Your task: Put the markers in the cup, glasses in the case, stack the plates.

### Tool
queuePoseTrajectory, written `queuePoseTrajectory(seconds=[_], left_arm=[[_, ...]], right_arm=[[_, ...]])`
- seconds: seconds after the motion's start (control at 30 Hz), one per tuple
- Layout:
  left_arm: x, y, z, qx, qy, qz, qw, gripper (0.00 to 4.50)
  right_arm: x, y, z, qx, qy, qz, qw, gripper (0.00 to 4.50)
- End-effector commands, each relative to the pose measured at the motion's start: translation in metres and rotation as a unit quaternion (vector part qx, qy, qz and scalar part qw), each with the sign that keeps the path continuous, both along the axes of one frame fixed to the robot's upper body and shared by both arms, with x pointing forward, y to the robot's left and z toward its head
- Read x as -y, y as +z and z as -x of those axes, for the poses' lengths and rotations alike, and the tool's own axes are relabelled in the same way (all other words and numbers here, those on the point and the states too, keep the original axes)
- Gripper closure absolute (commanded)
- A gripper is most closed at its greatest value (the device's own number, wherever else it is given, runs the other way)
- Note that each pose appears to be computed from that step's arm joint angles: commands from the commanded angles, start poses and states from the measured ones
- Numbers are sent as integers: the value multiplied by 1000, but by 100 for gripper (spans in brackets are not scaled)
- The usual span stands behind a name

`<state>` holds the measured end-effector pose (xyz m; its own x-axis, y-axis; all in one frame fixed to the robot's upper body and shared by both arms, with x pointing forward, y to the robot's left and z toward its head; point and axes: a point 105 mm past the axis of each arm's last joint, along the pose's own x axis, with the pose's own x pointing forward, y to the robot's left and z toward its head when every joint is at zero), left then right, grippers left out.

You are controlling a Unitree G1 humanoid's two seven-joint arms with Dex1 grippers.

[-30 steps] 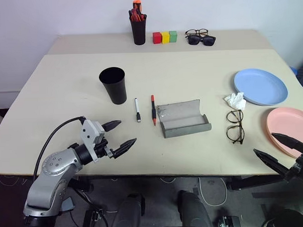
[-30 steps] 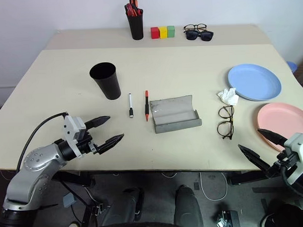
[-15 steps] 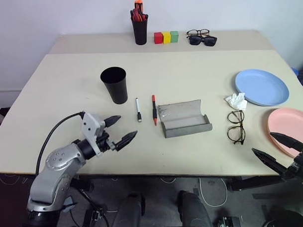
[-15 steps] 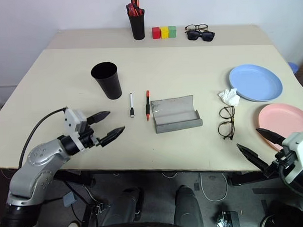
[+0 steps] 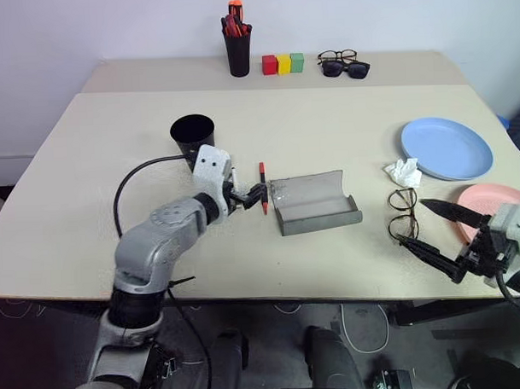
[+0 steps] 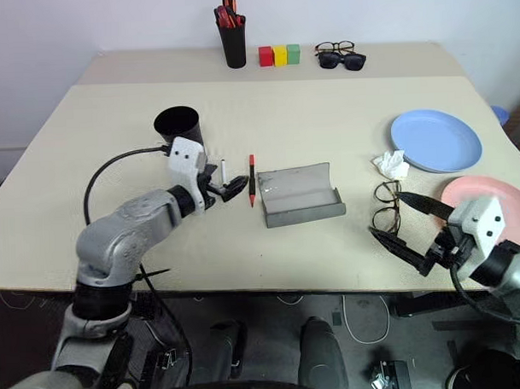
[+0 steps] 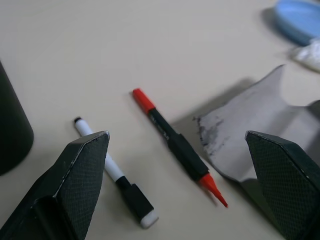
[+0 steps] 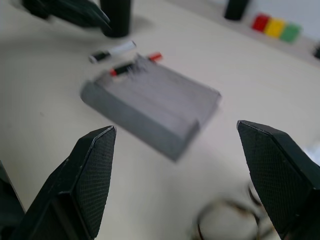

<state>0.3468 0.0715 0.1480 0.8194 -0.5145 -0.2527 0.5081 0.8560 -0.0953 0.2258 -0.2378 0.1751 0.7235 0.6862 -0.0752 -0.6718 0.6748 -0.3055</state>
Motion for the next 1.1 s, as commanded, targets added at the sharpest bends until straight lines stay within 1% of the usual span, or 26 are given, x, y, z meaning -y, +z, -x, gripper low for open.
queuePoseTrajectory(seconds=[0.03, 0.1, 0.2, 0.4, 0.63, 0.87, 1.03, 1.1], left_arm=[[3, 2, -9, -14, 33, -12, 999, 0], [5, -5, -13, -52, 52, -14, 997, 0], [9, 4, -18, -62, 68, 9, 996, 0], [4, 10, -29, -78, 118, 12, 990, 0], [-7, 8, -33, -117, 164, 15, 979, 0], [-2, 1, -39, -172, 205, 15, 963, 0], [16, -21, -36, -238, 215, -11, 947, 0], [19, -25, -37, -246, 231, -18, 941, 54]], right_arm=[[-18, 14, 0, 25, 47, 8, 999, 57], [-23, 14, -2, 27, 62, 11, 998, 57], [-25, 14, -4, 26, 78, 11, 997, 57], [-24, 9, -6, 24, 81, 13, 996, 57], [-17, 3, -4, 22, 68, 11, 997, 57], [-17, 1, -5, 26, 61, 8, 998, 57], [-13, 0, -5, 27, 52, 9, 998, 57], [-12, 0, -5, 28, 49, 9, 998, 49]])
